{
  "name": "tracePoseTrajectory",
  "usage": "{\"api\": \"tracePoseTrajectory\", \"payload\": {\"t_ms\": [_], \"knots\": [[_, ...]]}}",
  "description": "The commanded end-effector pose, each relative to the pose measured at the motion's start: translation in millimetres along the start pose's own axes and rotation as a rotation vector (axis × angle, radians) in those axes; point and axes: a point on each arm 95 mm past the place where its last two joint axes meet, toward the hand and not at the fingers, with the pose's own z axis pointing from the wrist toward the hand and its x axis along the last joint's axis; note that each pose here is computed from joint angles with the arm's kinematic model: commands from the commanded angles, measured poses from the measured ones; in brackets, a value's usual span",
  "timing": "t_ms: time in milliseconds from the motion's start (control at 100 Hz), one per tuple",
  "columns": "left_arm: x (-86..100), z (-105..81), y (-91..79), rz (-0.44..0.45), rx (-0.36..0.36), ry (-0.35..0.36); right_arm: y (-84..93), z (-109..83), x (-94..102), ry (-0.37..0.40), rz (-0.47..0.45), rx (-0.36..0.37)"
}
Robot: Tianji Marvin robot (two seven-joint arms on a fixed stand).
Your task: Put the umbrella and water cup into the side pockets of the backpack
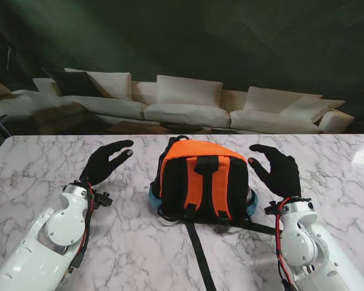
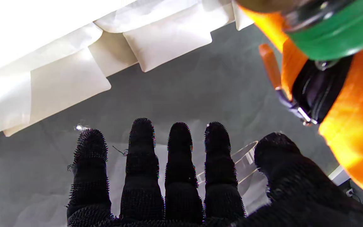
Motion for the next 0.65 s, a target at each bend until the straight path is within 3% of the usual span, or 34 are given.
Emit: {"api": "tracePoseTrajectory", "payload": {"t_ms": [0,260,640], "knots": [[3.0,-0.8,1.9,0.002,-0.019,0.009,-3.2,-1.0,2.7,0.009,0.0,0.02],[6.2,-4.3,-0.4,-0.006,-0.023,0.007,-5.4,-0.2,7.3,0.04,0.011,0.076],[5.3,-3.8,1.1,-0.005,-0.028,0.003,-8.4,1.4,7.1,0.046,0.026,0.081]]}}
